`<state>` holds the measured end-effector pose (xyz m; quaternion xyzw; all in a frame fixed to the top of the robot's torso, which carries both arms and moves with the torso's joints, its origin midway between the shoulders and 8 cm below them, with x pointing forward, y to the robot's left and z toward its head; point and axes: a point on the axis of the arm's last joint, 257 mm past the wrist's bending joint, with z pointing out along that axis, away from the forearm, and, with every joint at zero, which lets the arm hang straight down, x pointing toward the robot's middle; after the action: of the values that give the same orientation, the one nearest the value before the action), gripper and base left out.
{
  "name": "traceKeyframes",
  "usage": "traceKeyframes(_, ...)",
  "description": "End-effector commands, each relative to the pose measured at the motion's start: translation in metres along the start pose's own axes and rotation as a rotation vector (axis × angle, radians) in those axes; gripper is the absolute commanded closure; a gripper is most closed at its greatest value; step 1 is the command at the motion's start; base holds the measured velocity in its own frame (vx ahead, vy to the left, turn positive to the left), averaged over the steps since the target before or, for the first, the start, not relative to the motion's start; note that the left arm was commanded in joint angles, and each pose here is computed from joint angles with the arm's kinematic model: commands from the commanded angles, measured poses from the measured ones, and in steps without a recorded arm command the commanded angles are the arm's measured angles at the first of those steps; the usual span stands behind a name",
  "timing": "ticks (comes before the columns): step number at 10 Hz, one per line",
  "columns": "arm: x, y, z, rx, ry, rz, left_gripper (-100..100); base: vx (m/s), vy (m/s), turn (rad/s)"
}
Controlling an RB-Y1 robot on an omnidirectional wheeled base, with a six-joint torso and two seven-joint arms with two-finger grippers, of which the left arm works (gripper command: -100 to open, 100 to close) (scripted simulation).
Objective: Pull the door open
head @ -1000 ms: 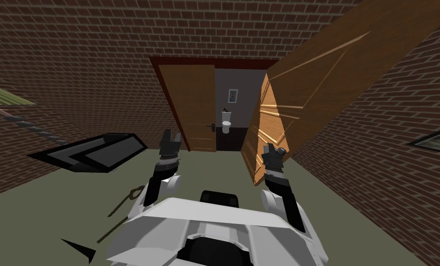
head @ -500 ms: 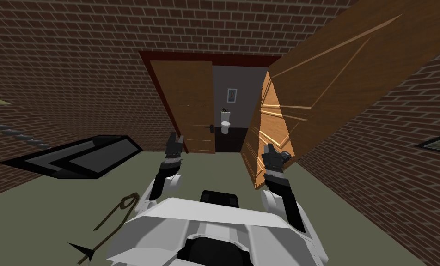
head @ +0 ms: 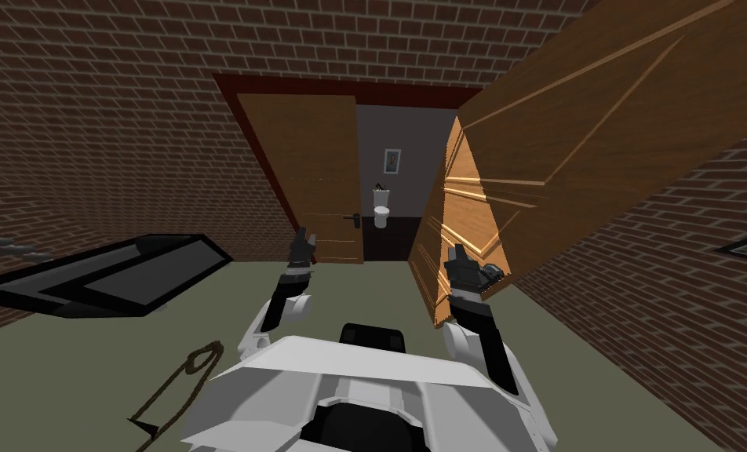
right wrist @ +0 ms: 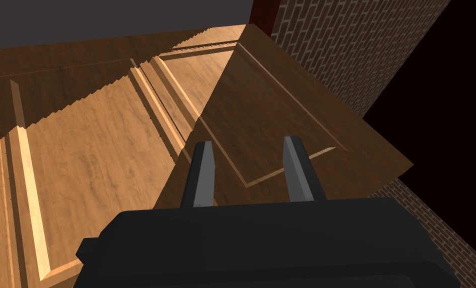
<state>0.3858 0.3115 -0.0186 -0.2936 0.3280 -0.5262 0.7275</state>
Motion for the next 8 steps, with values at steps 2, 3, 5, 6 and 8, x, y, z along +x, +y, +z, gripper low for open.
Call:
traceKeyframes(2, 0.000, 0.022, -0.0006, -0.043, 0.004, -0.009, -100, 0.091, 0.005, -0.035)
traceKeyframes(3, 0.000, 0.038, -0.0018, -0.075, 0.006, -0.017, -100, 0.114, 0.011, -0.052)
traceKeyframes(5, -0.001, 0.055, -0.0033, -0.108, 0.007, -0.024, -100, 0.129, 0.006, -0.043)
traceKeyframes(6, -0.001, 0.063, -0.0041, -0.125, 0.007, -0.028, -100, 0.117, 0.003, -0.026)
traceKeyframes(8, -0.001, 0.079, -0.0061, -0.159, 0.008, -0.035, -100, 0.112, 0.002, -0.030)
